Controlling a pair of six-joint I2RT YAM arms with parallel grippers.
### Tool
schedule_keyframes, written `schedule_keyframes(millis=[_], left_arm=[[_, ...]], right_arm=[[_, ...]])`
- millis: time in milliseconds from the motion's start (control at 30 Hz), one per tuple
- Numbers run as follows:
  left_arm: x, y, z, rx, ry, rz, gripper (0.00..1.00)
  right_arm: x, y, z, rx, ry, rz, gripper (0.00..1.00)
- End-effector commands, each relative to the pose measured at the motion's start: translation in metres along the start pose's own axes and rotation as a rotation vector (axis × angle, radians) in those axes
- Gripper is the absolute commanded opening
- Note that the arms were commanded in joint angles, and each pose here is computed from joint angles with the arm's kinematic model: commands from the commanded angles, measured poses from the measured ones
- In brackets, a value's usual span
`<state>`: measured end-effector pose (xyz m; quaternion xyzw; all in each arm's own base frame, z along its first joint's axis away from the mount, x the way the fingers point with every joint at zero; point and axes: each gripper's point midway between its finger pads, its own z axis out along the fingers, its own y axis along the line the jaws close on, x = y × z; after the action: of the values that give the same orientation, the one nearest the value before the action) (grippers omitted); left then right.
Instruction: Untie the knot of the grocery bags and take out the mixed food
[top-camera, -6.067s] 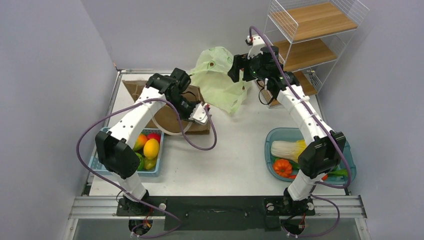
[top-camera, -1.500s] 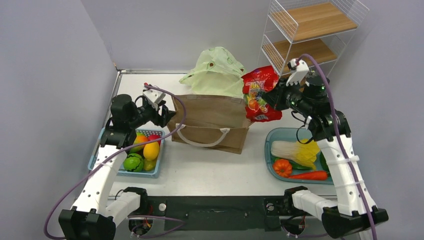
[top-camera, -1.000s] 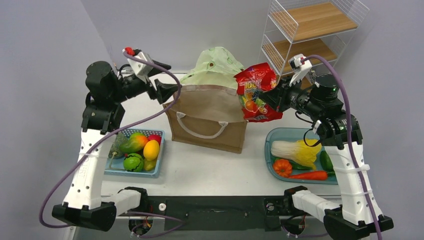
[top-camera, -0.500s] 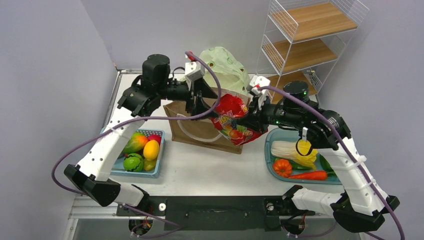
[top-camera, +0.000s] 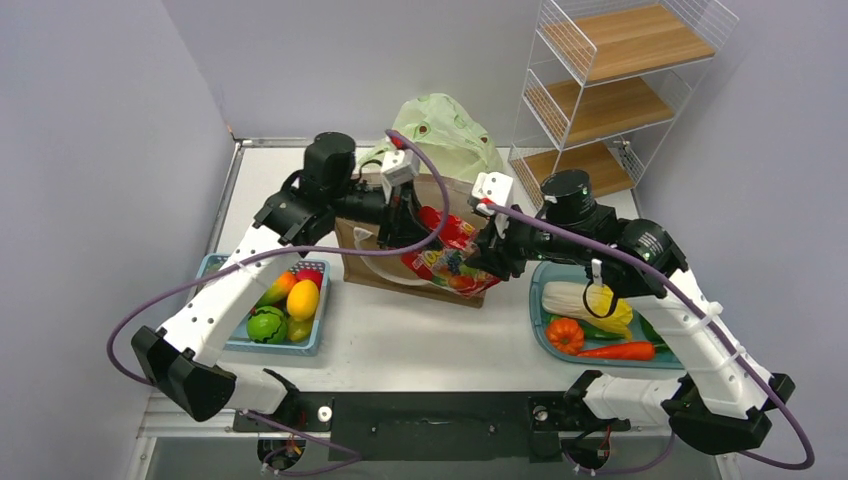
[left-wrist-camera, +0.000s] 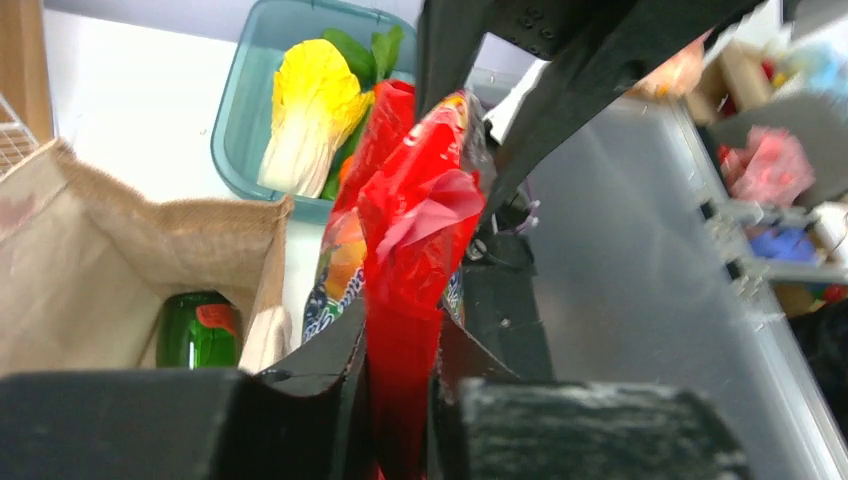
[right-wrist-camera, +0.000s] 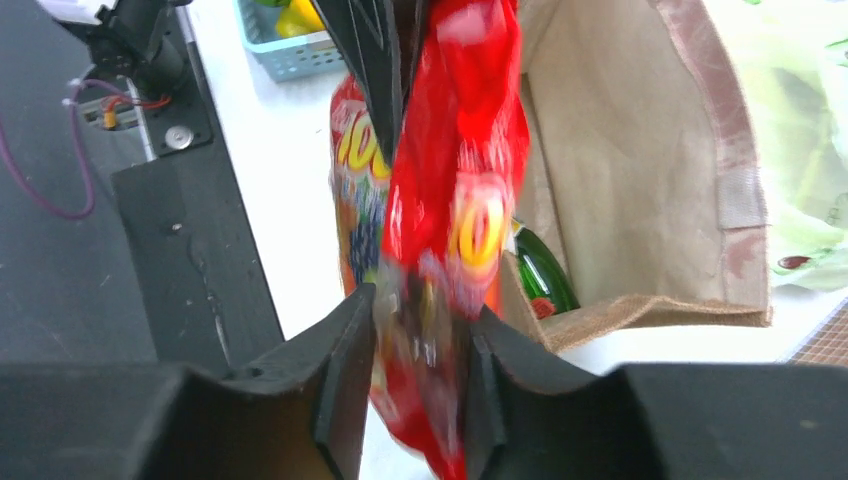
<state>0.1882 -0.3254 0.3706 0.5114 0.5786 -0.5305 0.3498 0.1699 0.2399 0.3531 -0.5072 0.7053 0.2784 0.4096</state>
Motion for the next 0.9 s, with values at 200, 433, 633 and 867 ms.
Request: schedule_keyframes(millis=[200,433,633,867], left_arm=[[-0.058,-0.029,-0.062,0.138,-0.248,0.108,0.00],[-0.064,-0.038,-0.063,0.170,-0.251,0.129,0.00],[-0.071,-0.052,-0.063,0.210,-0.247,0.146,0.00],[-0.092,-0.007,-0.072,0.041,-0.340,0.134,0.07]], right_arm=[[0.021,-0.015,-0.012,0.119,-0.018,-0.020,0.58],[0.008,-0.026,0.002,0.132,-0.042,-0.010,0.74],[0.002,-0.032,0.011,0.149,-0.076,0.025,0.78],[-0.002,-0.034,-0.002,0.160,-0.129,0.098,0.00]])
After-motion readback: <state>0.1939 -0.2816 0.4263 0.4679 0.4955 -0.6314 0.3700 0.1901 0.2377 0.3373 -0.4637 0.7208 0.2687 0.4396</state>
